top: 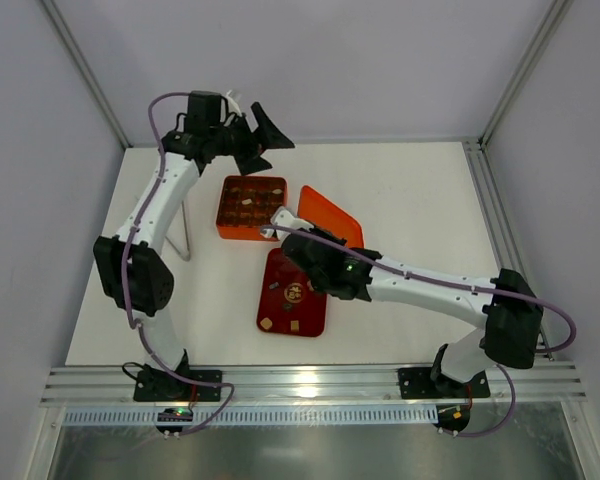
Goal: Pack the chocolate
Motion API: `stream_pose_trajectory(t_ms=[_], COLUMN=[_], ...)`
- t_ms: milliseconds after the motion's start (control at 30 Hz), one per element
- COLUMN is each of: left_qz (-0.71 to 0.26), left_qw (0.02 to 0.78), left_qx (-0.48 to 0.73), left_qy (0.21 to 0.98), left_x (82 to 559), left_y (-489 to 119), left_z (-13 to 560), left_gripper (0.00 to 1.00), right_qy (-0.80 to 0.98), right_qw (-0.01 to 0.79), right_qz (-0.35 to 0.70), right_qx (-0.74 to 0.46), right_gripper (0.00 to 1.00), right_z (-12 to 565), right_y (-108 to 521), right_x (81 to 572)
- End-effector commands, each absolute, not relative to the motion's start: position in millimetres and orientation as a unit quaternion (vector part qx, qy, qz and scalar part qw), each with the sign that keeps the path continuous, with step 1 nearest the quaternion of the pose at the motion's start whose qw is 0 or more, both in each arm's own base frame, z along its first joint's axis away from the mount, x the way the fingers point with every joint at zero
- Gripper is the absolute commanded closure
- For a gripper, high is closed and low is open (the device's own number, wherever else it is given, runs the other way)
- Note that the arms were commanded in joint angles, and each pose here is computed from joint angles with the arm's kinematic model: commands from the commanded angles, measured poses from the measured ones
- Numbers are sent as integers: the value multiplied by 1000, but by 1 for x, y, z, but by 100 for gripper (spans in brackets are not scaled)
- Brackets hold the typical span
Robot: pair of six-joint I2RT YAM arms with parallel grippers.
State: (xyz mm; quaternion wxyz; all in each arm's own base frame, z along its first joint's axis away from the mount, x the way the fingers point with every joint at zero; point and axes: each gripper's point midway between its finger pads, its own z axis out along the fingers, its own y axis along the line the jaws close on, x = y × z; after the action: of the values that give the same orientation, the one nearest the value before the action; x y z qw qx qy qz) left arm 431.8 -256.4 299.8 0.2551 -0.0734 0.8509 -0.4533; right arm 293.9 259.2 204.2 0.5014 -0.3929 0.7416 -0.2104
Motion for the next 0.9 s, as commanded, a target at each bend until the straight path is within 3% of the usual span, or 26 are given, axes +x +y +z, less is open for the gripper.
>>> stream_pose_trajectory(t_ms=[0, 233, 267, 400, 633, 867], left_qz=[-449, -371, -349, -266, -191, -157], left_qw=[293, 389, 413, 461, 464, 429], left_qx=[-101, -169, -176, -191, -184, -176], left_qy=[838, 826, 822, 825, 845, 872], left_x=[457, 471, 470, 469, 470, 474], left_y=[-222, -133, -117, -84, -61, -54], left_z=[317, 339, 347, 343, 308, 251], left_gripper=[7, 8, 8, 8, 8, 8], right_qy=[765, 797, 793, 780, 733, 670], right_qw=[516, 493, 470, 424, 314, 252], right_qz=[-113, 165, 242, 389, 587, 695], right_qx=[-369, -308, -304, -246, -138, -69], right_gripper=[96, 96, 96, 96, 96, 96], right_z=[233, 280, 285, 307, 293, 276], right_y=[274, 322, 339, 362, 407, 441], right_x=[292, 326, 322, 354, 412, 445])
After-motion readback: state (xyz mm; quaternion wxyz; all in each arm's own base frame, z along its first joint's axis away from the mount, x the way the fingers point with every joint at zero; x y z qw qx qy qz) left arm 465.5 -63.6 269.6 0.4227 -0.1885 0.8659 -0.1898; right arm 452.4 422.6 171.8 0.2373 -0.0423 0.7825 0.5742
